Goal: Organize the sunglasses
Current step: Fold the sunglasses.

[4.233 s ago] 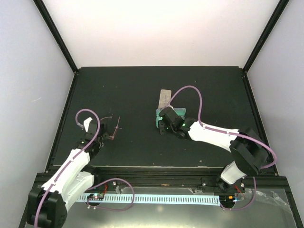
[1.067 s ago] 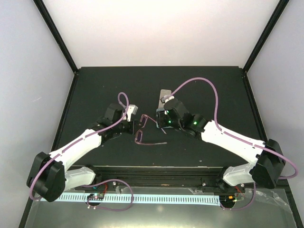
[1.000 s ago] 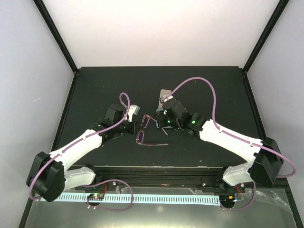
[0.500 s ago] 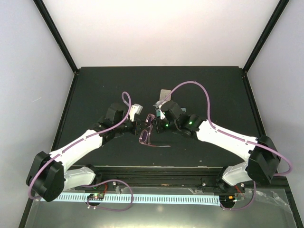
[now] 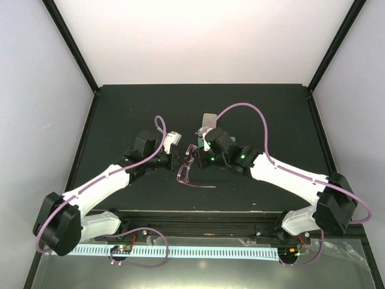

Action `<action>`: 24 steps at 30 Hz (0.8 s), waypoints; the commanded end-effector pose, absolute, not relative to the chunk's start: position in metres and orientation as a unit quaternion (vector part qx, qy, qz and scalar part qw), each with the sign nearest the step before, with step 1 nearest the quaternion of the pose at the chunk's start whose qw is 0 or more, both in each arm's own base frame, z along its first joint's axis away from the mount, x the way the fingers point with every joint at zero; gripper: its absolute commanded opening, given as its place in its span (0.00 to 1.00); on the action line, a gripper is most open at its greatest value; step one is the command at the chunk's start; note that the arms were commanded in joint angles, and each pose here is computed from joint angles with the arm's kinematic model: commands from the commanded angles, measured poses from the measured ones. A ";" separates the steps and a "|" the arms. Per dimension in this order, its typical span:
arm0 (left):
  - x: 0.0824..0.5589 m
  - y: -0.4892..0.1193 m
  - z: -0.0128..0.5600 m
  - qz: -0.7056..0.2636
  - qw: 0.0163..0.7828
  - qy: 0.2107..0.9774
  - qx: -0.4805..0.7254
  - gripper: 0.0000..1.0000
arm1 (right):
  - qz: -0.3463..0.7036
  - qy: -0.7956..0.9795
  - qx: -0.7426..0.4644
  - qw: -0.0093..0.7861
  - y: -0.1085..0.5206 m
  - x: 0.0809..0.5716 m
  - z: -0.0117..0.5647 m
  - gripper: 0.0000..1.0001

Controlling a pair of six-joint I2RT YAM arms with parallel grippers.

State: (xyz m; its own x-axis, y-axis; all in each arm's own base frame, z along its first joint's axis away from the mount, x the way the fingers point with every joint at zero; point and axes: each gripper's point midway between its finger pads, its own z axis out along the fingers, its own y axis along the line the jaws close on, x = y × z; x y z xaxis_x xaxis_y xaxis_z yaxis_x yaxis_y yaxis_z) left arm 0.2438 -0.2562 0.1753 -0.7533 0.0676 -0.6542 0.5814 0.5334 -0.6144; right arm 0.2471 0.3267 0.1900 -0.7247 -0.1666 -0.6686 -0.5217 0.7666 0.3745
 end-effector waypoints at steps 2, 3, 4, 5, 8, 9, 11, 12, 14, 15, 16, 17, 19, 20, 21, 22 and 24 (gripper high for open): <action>0.243 -0.257 0.192 -0.445 0.315 0.813 0.205 0.01 | 0.269 0.886 -0.197 0.321 0.330 0.252 0.189 0.17; 0.246 -0.253 0.188 -0.433 0.318 0.820 0.196 0.01 | 0.268 0.885 -0.193 0.328 0.326 0.253 0.195 0.17; 0.252 -0.248 0.184 -0.415 0.323 0.831 0.182 0.01 | 0.270 0.881 -0.189 0.338 0.322 0.252 0.202 0.17; 0.257 -0.242 0.177 -0.393 0.325 0.844 0.166 0.02 | 0.274 0.876 -0.185 0.350 0.318 0.251 0.211 0.18; 0.282 -0.207 0.151 -0.287 0.332 0.895 0.078 0.02 | 0.306 0.852 -0.197 0.375 0.312 0.240 0.235 0.23; 0.290 -0.191 0.145 -0.244 0.334 0.910 0.040 0.02 | 0.322 0.843 -0.207 0.379 0.312 0.233 0.242 0.26; 0.301 -0.168 0.137 -0.189 0.328 0.925 -0.024 0.02 | 0.345 0.833 -0.224 0.369 0.314 0.221 0.242 0.30; 0.304 -0.163 0.138 -0.184 0.327 0.926 -0.043 0.02 | 0.353 0.832 -0.232 0.361 0.315 0.215 0.238 0.31; 0.310 -0.164 0.147 -0.201 0.331 0.919 -0.066 0.02 | 0.364 0.829 -0.246 0.346 0.318 0.204 0.229 0.31; 0.313 -0.166 0.152 -0.210 0.335 0.916 -0.071 0.02 | 0.369 0.827 -0.254 0.340 0.319 0.198 0.224 0.31; 0.315 -0.168 0.158 -0.217 0.339 0.913 -0.075 0.02 | 0.375 0.823 -0.263 0.335 0.321 0.192 0.219 0.31; 0.318 -0.169 0.162 -0.220 0.340 0.911 -0.078 0.02 | 0.383 0.819 -0.272 0.329 0.323 0.186 0.216 0.30; 0.321 -0.174 0.171 -0.231 0.339 0.909 -0.075 0.02 | 0.402 0.812 -0.294 0.304 0.327 0.172 0.204 0.29; 0.321 -0.178 0.174 -0.238 0.336 0.909 -0.071 0.02 | 0.406 0.811 -0.301 0.295 0.330 0.168 0.200 0.28; 0.321 -0.182 0.176 -0.246 0.331 0.909 -0.065 0.01 | 0.406 0.812 -0.306 0.288 0.332 0.166 0.196 0.27; 0.320 -0.188 0.178 -0.259 0.327 0.907 -0.056 0.02 | 0.403 0.813 -0.308 0.285 0.334 0.166 0.193 0.26; 0.316 -0.197 0.181 -0.283 0.319 0.904 -0.038 0.02 | 0.390 0.822 -0.301 0.287 0.336 0.173 0.188 0.23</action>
State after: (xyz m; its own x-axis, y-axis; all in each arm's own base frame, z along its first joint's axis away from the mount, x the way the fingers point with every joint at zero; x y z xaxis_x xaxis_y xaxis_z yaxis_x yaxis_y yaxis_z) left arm 0.3161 -0.1811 0.1653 -0.7770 -0.2511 -0.5772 0.0665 0.8791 -0.4720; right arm 0.1741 0.3204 0.1764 -0.6857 -0.2698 -0.6761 -0.6791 0.5715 0.4607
